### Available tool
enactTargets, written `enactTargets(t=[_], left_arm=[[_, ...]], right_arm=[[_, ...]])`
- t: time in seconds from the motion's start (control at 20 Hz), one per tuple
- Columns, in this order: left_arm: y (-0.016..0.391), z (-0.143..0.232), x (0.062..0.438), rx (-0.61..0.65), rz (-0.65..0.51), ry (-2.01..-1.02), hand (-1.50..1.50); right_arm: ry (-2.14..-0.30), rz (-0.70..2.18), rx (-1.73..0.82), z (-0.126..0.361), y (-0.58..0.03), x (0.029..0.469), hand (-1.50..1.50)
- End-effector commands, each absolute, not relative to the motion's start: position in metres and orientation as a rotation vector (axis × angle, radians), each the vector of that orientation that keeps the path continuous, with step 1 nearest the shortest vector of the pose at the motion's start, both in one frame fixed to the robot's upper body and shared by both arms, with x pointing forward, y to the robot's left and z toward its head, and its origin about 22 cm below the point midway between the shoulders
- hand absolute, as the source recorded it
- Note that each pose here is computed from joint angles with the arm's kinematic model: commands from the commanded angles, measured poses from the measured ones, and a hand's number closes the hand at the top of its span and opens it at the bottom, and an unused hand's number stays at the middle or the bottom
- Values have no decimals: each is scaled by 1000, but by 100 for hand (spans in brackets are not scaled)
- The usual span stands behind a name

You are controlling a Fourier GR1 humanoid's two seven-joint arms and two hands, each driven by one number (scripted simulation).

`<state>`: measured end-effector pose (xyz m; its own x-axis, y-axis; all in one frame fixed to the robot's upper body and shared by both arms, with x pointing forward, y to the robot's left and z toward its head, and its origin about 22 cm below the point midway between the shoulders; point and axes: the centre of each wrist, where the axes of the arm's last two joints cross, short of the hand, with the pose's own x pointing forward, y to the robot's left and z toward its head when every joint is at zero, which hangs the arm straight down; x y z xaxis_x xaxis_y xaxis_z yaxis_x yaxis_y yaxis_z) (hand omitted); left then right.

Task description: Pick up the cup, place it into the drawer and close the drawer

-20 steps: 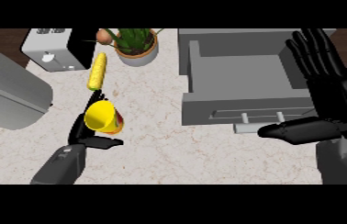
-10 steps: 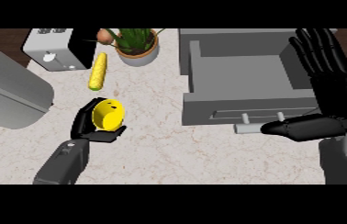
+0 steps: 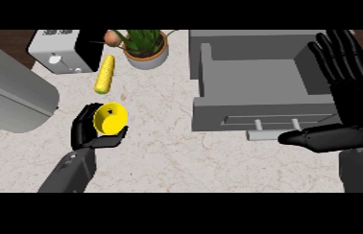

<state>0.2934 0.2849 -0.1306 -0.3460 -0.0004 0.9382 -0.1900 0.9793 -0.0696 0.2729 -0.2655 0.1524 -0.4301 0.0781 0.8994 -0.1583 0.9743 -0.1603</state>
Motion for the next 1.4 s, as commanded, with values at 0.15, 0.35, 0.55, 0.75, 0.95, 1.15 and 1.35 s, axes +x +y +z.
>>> enactTargets(t=[0.15,0.35,0.55,0.75,0.95,1.15,1.35], left_arm=[[255,-97,335,-125,175,-2111,150],[236,-58,367,-191,54,-2145,150],[205,-2,402,-244,-18,-2160,150],[151,43,417,-308,-57,-2161,150],[125,94,426,-310,-124,-2150,150],[92,146,434,-250,-158,-2157,150],[61,176,439,-165,-157,-2118,150]], right_arm=[[-1973,286,56,154,-266,266,-150],[-1975,260,3,156,-276,263,-150],[-1964,246,-1,147,-266,271,-150],[-1967,264,1,146,-290,276,-150],[-1967,264,-1,129,-280,262,-150],[-1997,233,-28,131,-276,273,-150],[-1983,292,-3,149,-281,268,-150]])
